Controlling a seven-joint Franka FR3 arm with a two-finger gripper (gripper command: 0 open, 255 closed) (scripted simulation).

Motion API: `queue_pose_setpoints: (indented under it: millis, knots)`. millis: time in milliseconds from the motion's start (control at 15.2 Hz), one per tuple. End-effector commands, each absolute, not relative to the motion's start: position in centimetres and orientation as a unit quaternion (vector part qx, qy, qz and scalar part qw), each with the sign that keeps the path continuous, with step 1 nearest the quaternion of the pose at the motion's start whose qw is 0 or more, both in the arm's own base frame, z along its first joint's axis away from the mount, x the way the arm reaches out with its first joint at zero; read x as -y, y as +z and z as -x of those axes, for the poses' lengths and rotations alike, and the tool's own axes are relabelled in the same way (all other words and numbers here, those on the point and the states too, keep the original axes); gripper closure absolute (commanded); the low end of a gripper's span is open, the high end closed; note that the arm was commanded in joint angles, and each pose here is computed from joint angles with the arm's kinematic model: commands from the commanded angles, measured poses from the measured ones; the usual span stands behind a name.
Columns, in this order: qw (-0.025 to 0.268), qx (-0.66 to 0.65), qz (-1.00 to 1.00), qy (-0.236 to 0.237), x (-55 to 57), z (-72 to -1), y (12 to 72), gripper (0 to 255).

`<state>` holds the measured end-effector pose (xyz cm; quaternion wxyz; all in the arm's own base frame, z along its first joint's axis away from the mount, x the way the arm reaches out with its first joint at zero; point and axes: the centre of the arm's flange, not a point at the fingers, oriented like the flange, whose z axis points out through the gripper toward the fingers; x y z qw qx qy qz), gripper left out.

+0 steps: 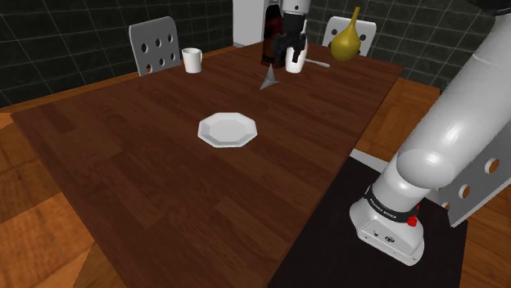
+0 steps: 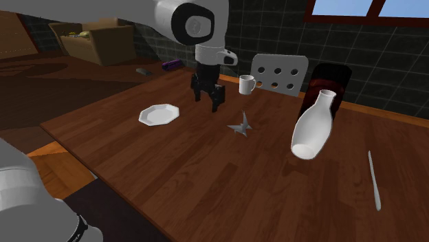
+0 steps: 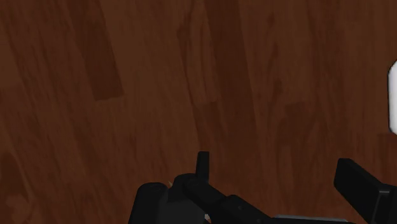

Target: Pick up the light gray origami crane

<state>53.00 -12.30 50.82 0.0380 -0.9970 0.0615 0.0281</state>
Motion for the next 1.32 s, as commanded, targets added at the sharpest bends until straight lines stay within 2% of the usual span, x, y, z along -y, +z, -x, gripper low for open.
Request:
queue_pose_setpoints:
  millis: [0,924,1254]
  knots:
    - [0.037,-0.062,0.997,0.030,13.6,-55.1,49.9,0]
    - [0.036,-0.070,0.996,0.045,21.3,-70.1,42.3,0]
    - [0.036,-0.070,0.996,0.045,21.3,-70.1,39.7,0]
